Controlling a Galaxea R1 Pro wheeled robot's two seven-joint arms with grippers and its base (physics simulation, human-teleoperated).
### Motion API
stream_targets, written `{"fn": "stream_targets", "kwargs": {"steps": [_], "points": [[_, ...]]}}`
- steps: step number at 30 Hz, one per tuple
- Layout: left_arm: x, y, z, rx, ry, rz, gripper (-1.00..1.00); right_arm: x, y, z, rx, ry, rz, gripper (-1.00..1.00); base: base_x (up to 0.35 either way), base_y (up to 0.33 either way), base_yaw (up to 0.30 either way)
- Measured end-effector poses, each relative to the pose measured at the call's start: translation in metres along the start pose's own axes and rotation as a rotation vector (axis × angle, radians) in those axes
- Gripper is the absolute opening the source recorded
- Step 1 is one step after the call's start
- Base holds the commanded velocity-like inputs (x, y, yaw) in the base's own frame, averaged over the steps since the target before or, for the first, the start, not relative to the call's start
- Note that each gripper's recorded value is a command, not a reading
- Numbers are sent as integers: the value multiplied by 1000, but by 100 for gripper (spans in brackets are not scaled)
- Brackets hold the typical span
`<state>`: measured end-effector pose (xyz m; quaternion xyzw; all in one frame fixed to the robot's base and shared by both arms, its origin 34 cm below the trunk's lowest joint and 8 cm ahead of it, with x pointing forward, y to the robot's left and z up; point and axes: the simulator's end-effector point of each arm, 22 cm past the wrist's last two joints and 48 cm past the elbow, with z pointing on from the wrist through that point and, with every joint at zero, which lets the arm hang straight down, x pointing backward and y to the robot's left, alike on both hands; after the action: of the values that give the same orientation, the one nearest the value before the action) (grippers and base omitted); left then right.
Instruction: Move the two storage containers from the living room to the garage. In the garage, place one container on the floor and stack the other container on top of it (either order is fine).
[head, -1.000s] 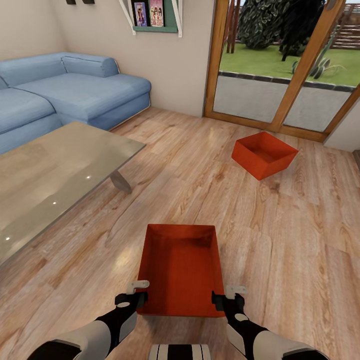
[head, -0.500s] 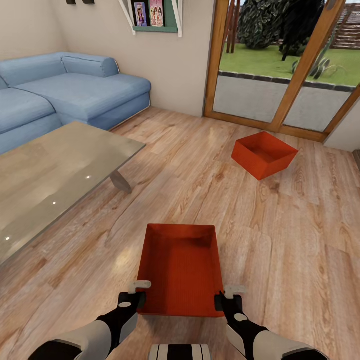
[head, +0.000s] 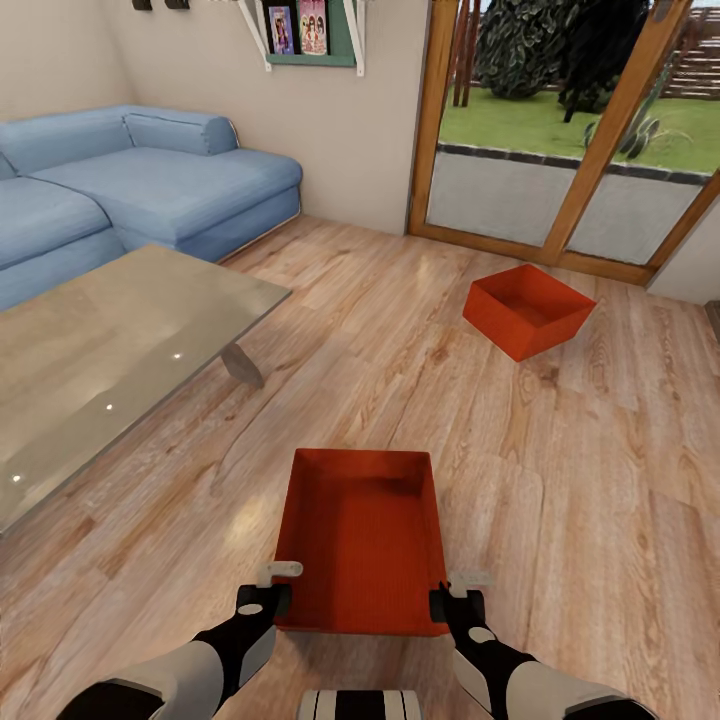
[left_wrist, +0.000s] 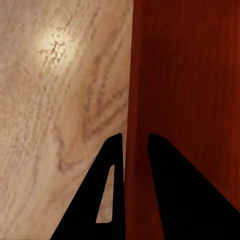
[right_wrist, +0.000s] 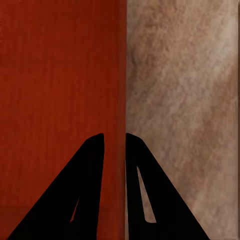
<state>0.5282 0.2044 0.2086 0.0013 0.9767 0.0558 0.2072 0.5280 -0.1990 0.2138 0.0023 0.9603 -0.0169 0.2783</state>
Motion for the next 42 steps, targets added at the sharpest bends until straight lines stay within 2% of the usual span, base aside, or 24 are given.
{"fn": "stream_targets", "kwargs": {"steps": [42], "points": [[-52,10,-74,0,1,-4,-100,-63,-2,-66,0,3,-2,-100,0,0,0]]}}
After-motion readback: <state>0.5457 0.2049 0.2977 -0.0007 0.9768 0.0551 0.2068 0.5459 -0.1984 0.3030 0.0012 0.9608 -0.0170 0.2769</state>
